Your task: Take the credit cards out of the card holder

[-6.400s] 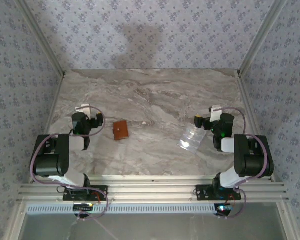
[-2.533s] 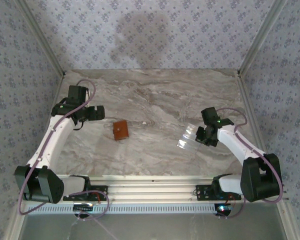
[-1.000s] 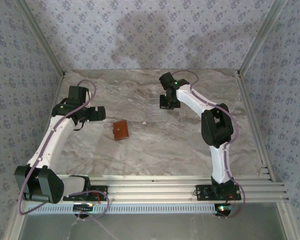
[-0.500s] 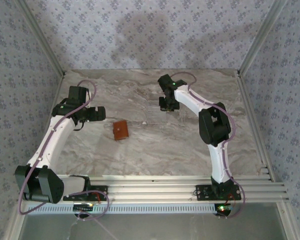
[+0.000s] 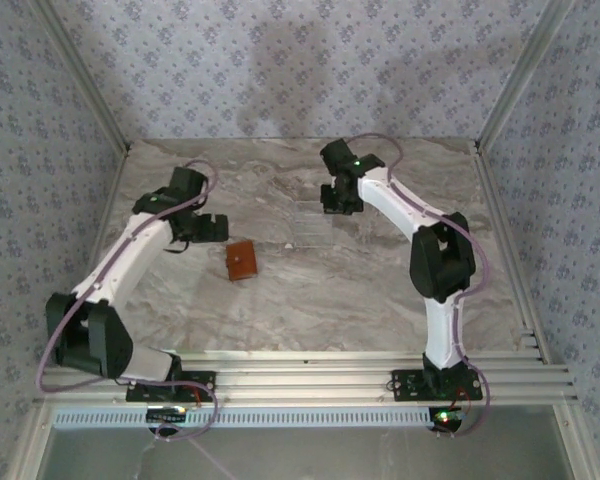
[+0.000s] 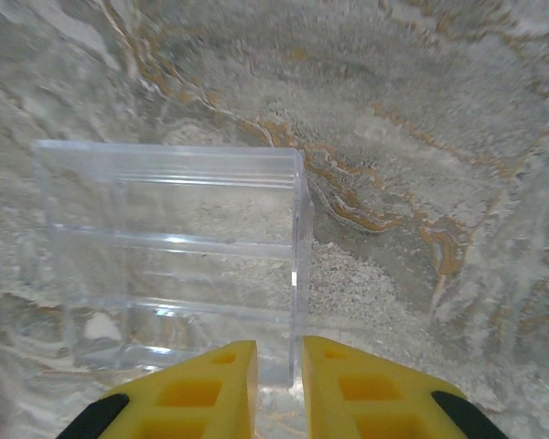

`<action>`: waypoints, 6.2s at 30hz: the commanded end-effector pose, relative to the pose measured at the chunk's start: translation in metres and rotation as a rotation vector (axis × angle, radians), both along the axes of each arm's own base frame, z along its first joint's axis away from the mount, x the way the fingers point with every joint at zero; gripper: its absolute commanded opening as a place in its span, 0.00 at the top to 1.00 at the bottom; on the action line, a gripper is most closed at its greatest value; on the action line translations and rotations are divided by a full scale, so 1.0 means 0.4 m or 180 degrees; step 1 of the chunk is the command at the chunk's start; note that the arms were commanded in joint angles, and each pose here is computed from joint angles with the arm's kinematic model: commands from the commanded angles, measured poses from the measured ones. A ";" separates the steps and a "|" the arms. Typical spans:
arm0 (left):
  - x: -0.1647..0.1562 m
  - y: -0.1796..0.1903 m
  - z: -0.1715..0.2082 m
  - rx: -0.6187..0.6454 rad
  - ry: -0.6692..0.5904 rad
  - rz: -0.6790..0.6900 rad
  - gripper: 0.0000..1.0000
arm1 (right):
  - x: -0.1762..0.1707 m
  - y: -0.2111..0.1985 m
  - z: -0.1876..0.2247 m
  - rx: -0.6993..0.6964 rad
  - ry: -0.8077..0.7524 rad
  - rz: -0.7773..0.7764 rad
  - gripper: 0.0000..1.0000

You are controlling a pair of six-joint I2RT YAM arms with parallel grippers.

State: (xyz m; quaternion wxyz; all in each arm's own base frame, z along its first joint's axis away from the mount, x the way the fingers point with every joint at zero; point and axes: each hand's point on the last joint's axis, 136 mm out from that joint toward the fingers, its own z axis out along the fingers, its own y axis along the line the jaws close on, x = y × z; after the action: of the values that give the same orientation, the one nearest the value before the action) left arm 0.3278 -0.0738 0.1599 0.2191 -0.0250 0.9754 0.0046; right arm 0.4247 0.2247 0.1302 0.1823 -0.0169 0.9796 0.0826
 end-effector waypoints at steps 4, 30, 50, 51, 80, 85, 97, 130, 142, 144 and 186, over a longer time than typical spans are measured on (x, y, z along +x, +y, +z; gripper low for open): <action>0.030 -0.094 -0.095 -0.0051 0.0305 0.0576 0.01 | -0.052 -0.024 0.066 -0.0047 -0.0100 0.0033 0.78; 0.026 -0.183 -0.367 -0.0128 0.0992 0.0816 0.03 | -0.121 -0.041 0.087 -0.0072 -0.0146 0.0112 0.78; -0.076 -0.295 -0.255 -0.0249 0.0866 0.0229 0.19 | -0.189 -0.070 0.109 -0.0138 -0.0215 0.0053 0.78; -0.086 -0.309 -0.253 -0.0244 0.0873 0.0189 0.19 | -0.195 -0.072 0.104 -0.0136 -0.0199 0.0054 0.78; -0.165 -0.627 -0.255 -0.0252 0.0877 -0.0450 0.09 | -0.269 -0.152 0.069 -0.0130 -0.0101 -0.0151 0.78; -0.175 -0.593 -0.208 -0.0184 0.0814 -0.0464 0.13 | -0.294 -0.148 0.048 0.0101 0.0027 -0.0144 0.77; -0.223 -0.570 -0.235 -0.0199 0.1036 -0.0500 0.43 | -0.342 -0.069 -0.082 0.0889 0.0402 -0.0130 0.76; -0.250 -0.605 -0.324 -0.0304 0.1349 -0.0677 0.79 | -0.379 0.097 -0.240 0.1533 0.1010 0.0075 0.61; -0.247 -0.626 -0.298 -0.0463 0.1309 -0.0749 0.91 | -0.384 0.117 -0.280 0.1598 0.1111 0.0103 0.67; -0.245 -0.628 -0.294 -0.0483 0.1288 -0.0746 0.92 | -0.385 0.118 -0.281 0.1594 0.1112 0.0118 0.72; -0.226 -0.455 -0.343 -0.1320 0.1346 -0.0375 0.93 | -0.409 0.014 -0.165 -0.0024 0.0751 0.0105 0.28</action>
State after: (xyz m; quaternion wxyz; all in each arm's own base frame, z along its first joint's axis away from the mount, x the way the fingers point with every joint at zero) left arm 0.2398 -0.2482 0.0218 0.0039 -0.0184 0.9857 -0.1673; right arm 0.2713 0.2410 0.0584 0.0683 -0.0310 0.9883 0.1331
